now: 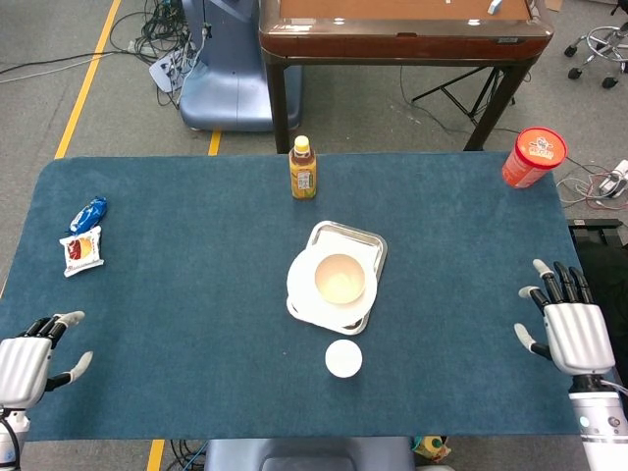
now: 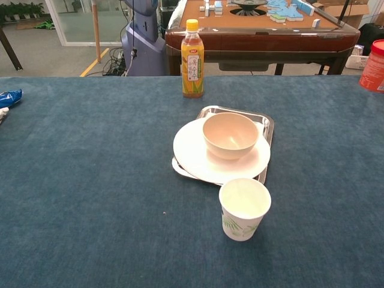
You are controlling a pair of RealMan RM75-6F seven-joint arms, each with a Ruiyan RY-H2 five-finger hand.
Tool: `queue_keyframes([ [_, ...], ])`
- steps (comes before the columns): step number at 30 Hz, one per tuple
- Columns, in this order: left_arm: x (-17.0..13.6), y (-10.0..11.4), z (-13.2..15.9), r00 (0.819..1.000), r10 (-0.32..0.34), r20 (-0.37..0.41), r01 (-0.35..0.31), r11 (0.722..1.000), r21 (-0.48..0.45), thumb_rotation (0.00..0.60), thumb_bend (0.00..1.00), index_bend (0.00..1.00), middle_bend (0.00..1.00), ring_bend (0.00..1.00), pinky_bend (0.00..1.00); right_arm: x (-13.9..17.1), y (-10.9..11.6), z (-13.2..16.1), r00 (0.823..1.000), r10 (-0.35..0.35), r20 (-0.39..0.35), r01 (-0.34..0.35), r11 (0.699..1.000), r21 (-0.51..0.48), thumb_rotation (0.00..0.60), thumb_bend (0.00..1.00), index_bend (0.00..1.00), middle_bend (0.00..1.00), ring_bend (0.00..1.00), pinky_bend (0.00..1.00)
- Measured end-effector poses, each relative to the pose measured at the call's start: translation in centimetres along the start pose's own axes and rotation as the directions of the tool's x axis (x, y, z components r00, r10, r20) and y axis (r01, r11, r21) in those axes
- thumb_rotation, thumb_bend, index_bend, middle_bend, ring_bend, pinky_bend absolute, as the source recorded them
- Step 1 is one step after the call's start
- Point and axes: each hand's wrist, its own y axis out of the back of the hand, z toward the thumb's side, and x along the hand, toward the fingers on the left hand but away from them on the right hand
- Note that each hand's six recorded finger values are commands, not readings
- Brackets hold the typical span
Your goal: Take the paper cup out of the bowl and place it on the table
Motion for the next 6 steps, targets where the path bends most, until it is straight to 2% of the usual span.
queue_keyframes([
  [6,0.08,0.04,0.21,1.000,0.003,0.004,-0.003,1.000,-0.004,0.600,0.24,0.29,0.37,0.34,0.59,-0.12,-0.42,-0.44,0.999,0.032,-0.002,-0.032,0.999,-0.022,0.600,0.35,0.37,0.11,0.00,0.00],
])
